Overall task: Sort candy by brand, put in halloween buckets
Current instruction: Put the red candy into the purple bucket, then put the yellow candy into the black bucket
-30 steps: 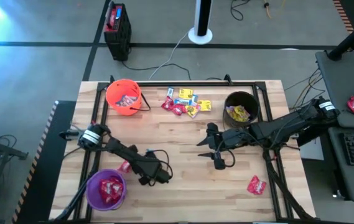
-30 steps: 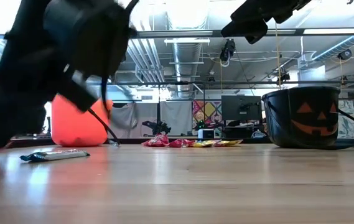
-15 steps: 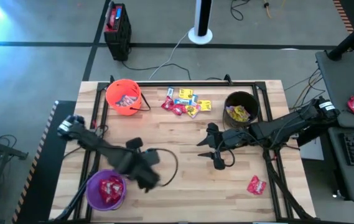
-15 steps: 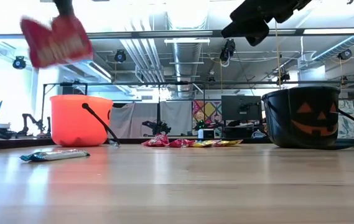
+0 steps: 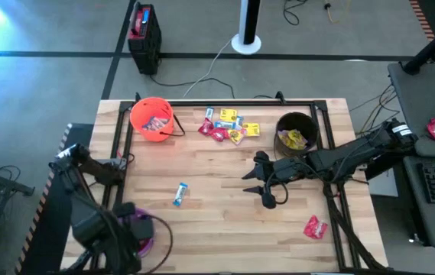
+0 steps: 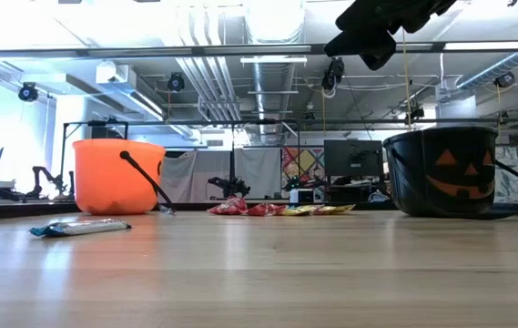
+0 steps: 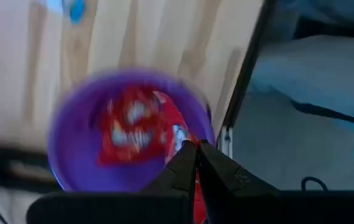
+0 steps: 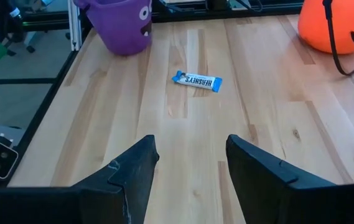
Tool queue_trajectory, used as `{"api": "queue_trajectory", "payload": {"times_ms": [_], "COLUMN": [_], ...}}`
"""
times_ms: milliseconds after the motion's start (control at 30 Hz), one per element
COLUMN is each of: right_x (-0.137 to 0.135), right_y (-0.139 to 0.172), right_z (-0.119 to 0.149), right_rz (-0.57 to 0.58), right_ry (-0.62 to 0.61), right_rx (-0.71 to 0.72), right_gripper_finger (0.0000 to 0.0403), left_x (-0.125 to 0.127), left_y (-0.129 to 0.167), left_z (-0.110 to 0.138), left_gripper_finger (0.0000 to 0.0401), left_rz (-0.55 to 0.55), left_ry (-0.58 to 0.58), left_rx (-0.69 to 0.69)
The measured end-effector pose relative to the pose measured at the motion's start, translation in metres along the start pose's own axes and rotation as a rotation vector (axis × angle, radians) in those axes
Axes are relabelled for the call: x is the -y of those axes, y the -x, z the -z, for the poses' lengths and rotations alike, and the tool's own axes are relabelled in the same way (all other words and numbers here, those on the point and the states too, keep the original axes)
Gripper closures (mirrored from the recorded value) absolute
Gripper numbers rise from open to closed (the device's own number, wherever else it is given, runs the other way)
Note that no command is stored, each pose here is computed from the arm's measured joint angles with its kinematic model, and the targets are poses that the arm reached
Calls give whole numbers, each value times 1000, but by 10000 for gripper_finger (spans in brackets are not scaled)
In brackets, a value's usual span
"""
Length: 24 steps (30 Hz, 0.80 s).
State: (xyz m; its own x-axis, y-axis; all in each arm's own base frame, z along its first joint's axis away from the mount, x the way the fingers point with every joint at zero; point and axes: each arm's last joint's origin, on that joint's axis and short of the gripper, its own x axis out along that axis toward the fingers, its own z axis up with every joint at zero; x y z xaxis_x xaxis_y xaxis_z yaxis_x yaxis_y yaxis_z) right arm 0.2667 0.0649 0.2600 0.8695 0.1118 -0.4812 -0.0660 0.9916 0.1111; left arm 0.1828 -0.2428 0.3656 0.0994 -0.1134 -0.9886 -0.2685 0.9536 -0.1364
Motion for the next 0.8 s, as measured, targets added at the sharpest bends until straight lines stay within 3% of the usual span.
{"api": "queue_trajectory", "payload": {"times_ms": [133, 333, 567, 667, 800], "right_x": [0, -1, -1, 0, 1], "right_y": [0, 1, 1, 1, 1], "right_z": [0, -3, -3, -3, -3], "right_rz": [0, -2, -2, 12, 30], "right_ry": [-4, -22, -54, -57, -97], "right_rx": [0, 14, 15, 18, 22], "right_gripper_finger": [216, 216, 216, 216, 216], "left_x": [2, -4, -11, -12, -9], "left_y": [-19, -47, -67, -67, -55], "left_z": [17, 23, 27, 26, 18], "left_gripper_finger": [401, 398, 342, 315, 299], "left_rz": [-75, -174, -247, -252, -256], "left_ry": [106, 158, 194, 156, 30], "left_rx": [-23, -124, -201, -168, 53]}}
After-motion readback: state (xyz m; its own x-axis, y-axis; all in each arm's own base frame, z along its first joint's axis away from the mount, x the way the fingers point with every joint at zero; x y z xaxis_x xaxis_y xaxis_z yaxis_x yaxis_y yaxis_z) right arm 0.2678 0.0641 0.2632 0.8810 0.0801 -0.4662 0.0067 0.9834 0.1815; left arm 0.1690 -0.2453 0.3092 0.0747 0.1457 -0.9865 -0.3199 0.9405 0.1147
